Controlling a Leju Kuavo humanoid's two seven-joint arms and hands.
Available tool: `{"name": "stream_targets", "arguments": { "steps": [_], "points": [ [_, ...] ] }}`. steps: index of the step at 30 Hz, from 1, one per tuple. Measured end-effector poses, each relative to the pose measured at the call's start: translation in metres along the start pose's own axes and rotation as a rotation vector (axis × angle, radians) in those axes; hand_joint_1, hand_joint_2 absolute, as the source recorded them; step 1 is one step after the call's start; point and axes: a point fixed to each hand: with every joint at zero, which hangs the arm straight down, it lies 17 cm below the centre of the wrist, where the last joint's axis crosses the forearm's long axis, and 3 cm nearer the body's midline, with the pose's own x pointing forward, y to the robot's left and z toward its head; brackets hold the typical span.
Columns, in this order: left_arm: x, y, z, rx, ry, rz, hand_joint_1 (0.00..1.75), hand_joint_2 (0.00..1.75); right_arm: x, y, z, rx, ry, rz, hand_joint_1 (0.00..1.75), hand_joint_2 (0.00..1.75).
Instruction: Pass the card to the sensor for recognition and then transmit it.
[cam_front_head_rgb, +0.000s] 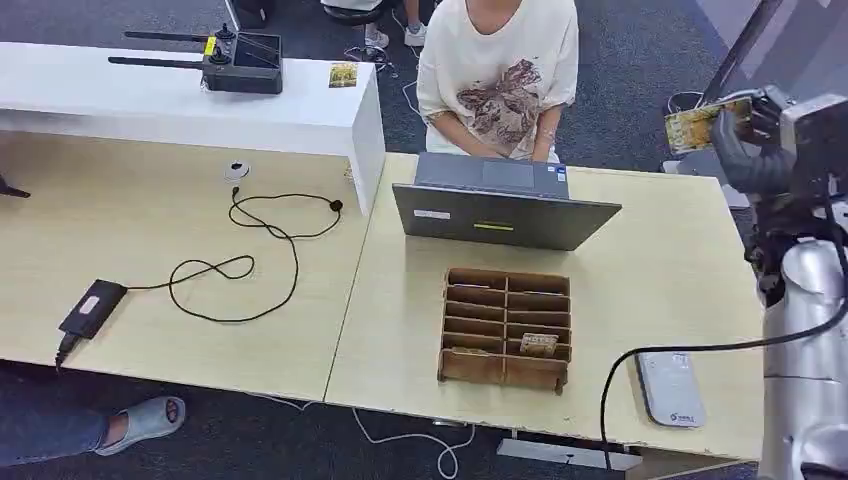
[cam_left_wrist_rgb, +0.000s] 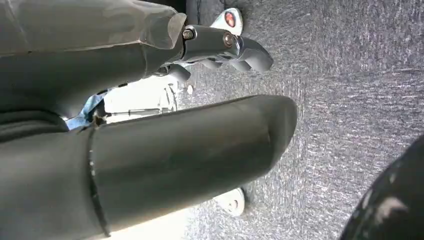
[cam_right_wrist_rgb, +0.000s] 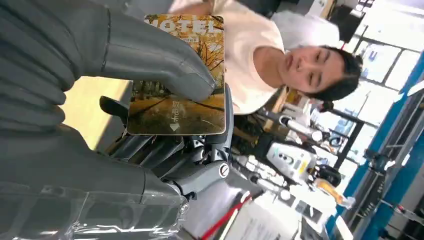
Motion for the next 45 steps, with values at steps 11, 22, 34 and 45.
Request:
{"name": "stream_targets", "arguments": {
  "steps": [11,22,34,45],
  "points": [
    [-0.006,-0.002,-0.002,0.011,-0.003,0.003,0.00,0.00,-0.015,-0.032,0.148,0.102,0.043,-0.067,1.75,1.75],
    [-0.009,-0.001,-0.003,0.013,0.002,0.003,0.00,0.00,-0.004,-0.043,0.179,0.147,0.059,-0.026,1.75,1.75],
    [-0.009,0.001,-0.003,0.021,0.000,0.002,0.00,0.00,-0.039,-0.019,0.214,0.278,0.211,0.017,1.75,1.75],
    [-0.009,0.001,-0.003,0.021,0.001,0.001,0.00,0.00,-0.089,-0.008,0.224,0.300,0.338,0.015,1.75,1.75]
  ]
}}
